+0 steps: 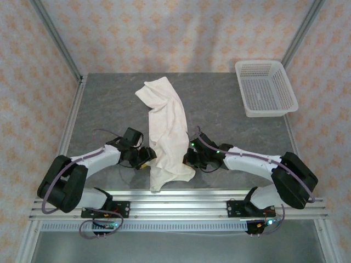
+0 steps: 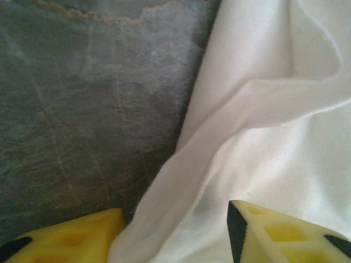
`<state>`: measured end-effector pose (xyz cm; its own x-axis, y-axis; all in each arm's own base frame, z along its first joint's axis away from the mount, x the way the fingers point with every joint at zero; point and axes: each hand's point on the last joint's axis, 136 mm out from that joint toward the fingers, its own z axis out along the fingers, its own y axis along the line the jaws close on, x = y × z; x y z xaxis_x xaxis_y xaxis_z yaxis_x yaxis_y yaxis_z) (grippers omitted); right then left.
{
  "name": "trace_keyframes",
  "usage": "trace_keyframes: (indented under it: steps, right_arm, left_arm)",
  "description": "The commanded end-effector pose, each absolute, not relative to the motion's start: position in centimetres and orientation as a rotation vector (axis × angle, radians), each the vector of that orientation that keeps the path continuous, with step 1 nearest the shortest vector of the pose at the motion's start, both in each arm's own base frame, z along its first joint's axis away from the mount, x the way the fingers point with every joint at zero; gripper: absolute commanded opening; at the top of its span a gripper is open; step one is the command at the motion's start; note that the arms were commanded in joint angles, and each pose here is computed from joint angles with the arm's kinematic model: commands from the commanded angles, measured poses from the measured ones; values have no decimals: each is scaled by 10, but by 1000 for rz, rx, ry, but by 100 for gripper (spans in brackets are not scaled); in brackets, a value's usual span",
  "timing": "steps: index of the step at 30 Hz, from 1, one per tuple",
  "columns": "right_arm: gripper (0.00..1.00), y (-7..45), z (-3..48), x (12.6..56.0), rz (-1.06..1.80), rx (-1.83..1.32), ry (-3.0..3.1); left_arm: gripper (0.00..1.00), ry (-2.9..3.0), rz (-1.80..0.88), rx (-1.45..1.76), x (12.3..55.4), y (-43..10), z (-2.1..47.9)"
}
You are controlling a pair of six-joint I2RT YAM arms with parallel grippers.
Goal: Fold the inside-out t-shirt
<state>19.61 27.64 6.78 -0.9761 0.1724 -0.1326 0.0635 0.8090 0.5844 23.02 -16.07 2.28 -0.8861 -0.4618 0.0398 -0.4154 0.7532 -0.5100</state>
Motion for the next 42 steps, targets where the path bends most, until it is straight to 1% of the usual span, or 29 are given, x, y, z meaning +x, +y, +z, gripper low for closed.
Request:
trace_keyframes:
  steps: [1,6,10,19,21,23,27,28,31,33,36,37,40,42]
  right_arm:
    - [0,273,67,202,869,221,2797]
    - [0,273,66,202,864,228,2798]
    - [0,271,64,202,847,235,2803]
    - [0,267,60,201,820,247,2812]
    - [0,266,59,201,815,253,2812]
    - [0,265,59,201,815,261,2810]
    - [0,264,61,202,815,269,2801]
    - [0,263,61,202,809,273,2801]
    - [0,260,61,202,790,278,2800]
    - [0,261,60,202,786,275,2802]
    - [0,261,60,204,778,285,2803]
    - [0,260,60,204,772,294,2799]
    - [0,257,60,205,766,324,2788]
    - [0,256,63,204,779,323,2781]
  left_arm:
    - [48,2778,-977,-684,246,-186,32]
    - [39,2734,-1103,-667,255,-204,40]
    - [35,2733,-1141,-619,255,-214,48]
    - [33,2749,-1089,-563,250,-211,52]
    - [33,2768,-1050,-565,249,-207,46]
    - [37,2784,-1033,-585,247,-206,38]
    - [50,2815,-956,-623,243,-197,26]
    - [51,2828,-905,-627,241,-192,24]
    - [52,2851,-820,-636,238,-182,19]
    - [47,2852,-851,-635,239,-187,18]
    - [33,2831,-963,-625,244,-204,20]
    - [26,2827,-991,-617,245,-210,21]
    - [0,2801,-1059,-619,248,-219,28]
    - [0,2765,-1090,-610,249,-220,38]
